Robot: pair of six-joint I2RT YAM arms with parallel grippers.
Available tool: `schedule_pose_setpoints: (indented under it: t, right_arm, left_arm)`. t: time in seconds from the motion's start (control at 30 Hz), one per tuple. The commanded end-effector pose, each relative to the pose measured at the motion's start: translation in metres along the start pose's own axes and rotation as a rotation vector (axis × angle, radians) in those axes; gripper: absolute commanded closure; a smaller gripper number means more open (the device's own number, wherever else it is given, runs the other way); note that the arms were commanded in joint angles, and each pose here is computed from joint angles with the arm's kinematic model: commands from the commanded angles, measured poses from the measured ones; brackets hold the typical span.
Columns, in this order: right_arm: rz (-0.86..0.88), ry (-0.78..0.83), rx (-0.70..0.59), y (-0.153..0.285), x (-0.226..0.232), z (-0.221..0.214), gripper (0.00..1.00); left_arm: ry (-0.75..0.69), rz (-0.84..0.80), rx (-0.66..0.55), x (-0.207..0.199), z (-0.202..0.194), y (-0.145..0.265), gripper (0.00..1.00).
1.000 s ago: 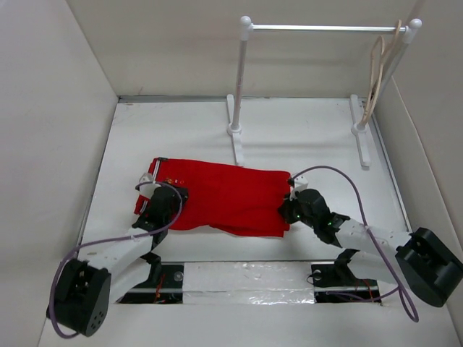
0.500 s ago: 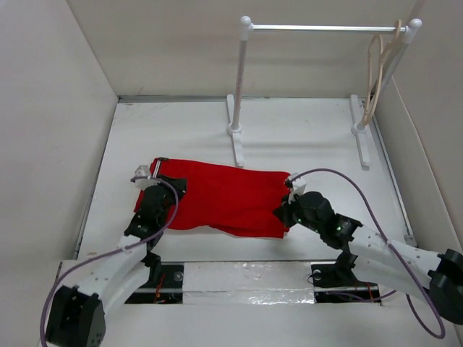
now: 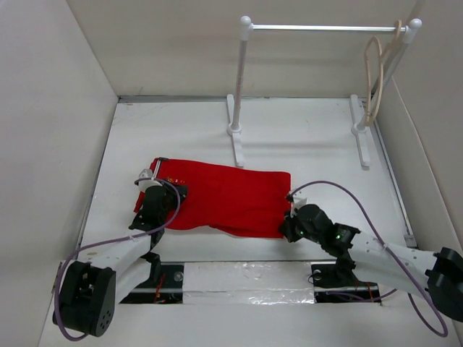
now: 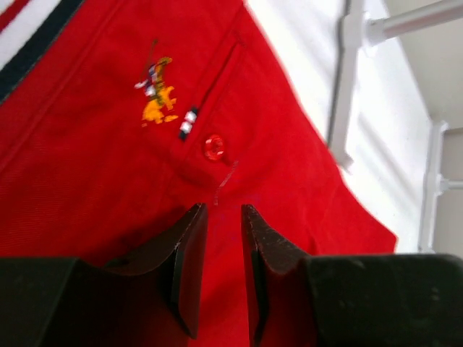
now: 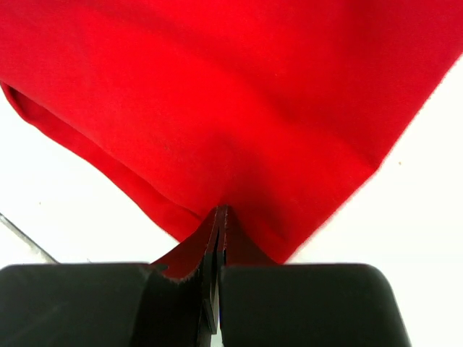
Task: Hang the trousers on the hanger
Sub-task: Fold the trousers at the center of the board, then pick up the hanger from the clothesline.
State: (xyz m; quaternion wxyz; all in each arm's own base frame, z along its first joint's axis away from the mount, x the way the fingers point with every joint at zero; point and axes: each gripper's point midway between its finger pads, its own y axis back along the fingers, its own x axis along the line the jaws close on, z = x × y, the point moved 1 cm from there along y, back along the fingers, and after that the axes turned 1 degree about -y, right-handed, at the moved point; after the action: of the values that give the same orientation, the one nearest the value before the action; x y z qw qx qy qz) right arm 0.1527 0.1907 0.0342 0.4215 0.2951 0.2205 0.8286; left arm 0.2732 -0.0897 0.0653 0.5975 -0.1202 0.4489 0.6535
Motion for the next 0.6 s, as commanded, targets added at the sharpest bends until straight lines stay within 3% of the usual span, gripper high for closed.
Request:
schedule_pose_setpoints:
  t: [0.0,0.1,0.23,0.3,0.33,0.43,0.57]
  right_arm:
    - [0.011,0.020,-0.041,0.014,0.013,0.026,1.00]
    - [-0.018,0.053,-0.149,0.045,0.022,0.073,0.96]
    - [-0.114,0.136,-0.409,0.100,0.013,0.160,0.71]
    - [-0.226,0.156,-0.490,0.127,-0.003,0.197,0.77]
    - [-0.303,0.185,-0.570,0.155,-0.014,0.235,0.97]
    - [-0.427,0.270,-0.716,0.204,-0.026,0.305,1.00]
    - [-0.686,0.233,-0.802,0.266,-0.088,0.372,1.00]
  left_arm:
    - [0.030,-0.111,-0.061,-0.027,0.018,0.007,0.77]
    - [0.004,-0.196,-0.075,-0.057,0.031,0.012,0.79]
    - [-0.084,-0.323,-0.073,-0.110,0.027,0.024,0.96]
    - [-0.147,-0.390,-0.061,-0.145,0.018,0.030,1.00]
    - [-0.178,-0.397,-0.050,-0.155,0.012,0.031,1.00]
    - [-0.306,-0.435,-0.029,-0.195,-0.019,0.039,1.00]
    - [-0.480,-0.462,-0.015,-0.233,-0.062,0.047,1.00]
